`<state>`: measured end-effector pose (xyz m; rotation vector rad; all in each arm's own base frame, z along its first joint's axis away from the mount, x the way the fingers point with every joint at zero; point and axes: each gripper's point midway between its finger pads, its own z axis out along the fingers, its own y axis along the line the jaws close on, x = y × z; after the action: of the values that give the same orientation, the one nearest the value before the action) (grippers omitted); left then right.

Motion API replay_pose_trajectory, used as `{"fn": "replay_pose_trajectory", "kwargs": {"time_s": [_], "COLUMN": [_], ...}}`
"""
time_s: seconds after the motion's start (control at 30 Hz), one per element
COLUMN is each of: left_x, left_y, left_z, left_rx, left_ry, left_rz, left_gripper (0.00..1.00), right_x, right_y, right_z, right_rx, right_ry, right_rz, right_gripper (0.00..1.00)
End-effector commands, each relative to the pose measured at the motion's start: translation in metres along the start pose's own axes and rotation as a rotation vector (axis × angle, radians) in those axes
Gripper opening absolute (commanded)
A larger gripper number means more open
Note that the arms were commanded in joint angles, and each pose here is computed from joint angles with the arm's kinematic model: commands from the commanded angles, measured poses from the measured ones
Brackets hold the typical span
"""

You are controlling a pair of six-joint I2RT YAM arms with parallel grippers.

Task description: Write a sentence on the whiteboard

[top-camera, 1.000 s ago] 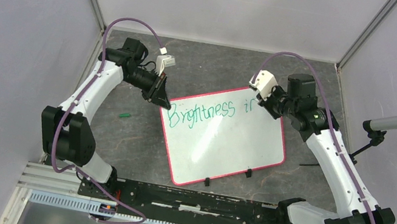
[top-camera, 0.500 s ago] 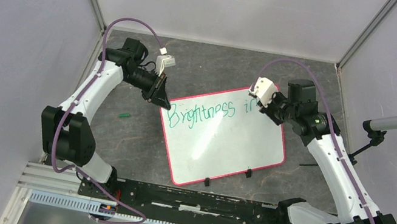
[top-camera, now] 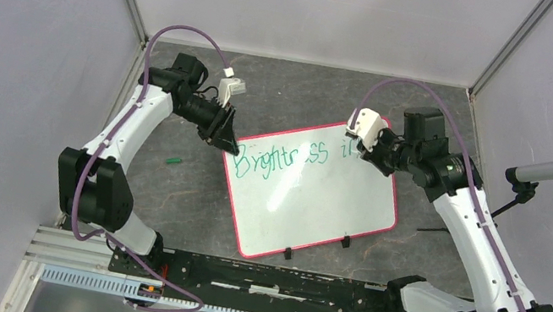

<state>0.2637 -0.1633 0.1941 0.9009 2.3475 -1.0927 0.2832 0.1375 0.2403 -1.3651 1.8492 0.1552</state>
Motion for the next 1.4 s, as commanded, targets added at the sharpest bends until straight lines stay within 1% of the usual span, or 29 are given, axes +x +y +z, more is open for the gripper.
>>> {"fn": "replay_pose_trajectory", "kwargs": {"time_s": [0.0,0.07,0.13,0.27,0.4,0.6,0.73,0.97,1.13,1.37], "left_x": [-0.005,-0.008,-0.011,-0.011,-0.002,0.005,0.008,0.011,0.015,0.018], "left_y": [-0.001,-0.006,-0.011,-0.018,-0.016,-0.015,-0.015,-0.016,-0.016,-0.016], "left_z": [-0.005,-0.008,-0.011,-0.013,-0.007,-0.002,0.001,0.003,0.007,0.011], "left_rx": [-0.039,-0.034,-0.029,-0.011,0.004,0.031,0.047,0.061,0.076,0.078], "left_ry": [-0.011,-0.023,-0.034,-0.042,-0.024,-0.011,-0.005,-0.001,0.006,0.013], "left_rz": [0.032,0.037,0.036,0.027,0.011,-0.003,-0.012,-0.013,-0.022,-0.025], "left_gripper": [0.55,0.61,0.64,0.68,0.68,0.68,0.66,0.63,0.60,0.53], "right_x": [-0.036,-0.043,-0.051,-0.065,-0.081,-0.095,-0.104,-0.101,-0.096,-0.098], "right_y": [0.014,0.025,0.035,0.059,0.085,0.115,0.130,0.158,0.178,0.186], "right_z": [-0.006,-0.003,0.000,0.010,0.020,0.030,0.035,0.045,0.047,0.047], "right_rx": [-0.074,-0.112,-0.141,-0.211,-0.281,-0.352,-0.366,-0.401,-0.458,-0.475], "right_ry": [-0.119,-0.146,-0.174,-0.219,-0.267,-0.342,-0.384,-0.396,-0.409,-0.425], "right_rz": [-0.023,-0.024,-0.023,-0.037,-0.052,-0.062,-0.077,-0.117,-0.131,-0.124], "right_gripper": [0.00,0.00,0.00,0.00,0.00,0.00,0.00,0.00,0.00,0.00]}}
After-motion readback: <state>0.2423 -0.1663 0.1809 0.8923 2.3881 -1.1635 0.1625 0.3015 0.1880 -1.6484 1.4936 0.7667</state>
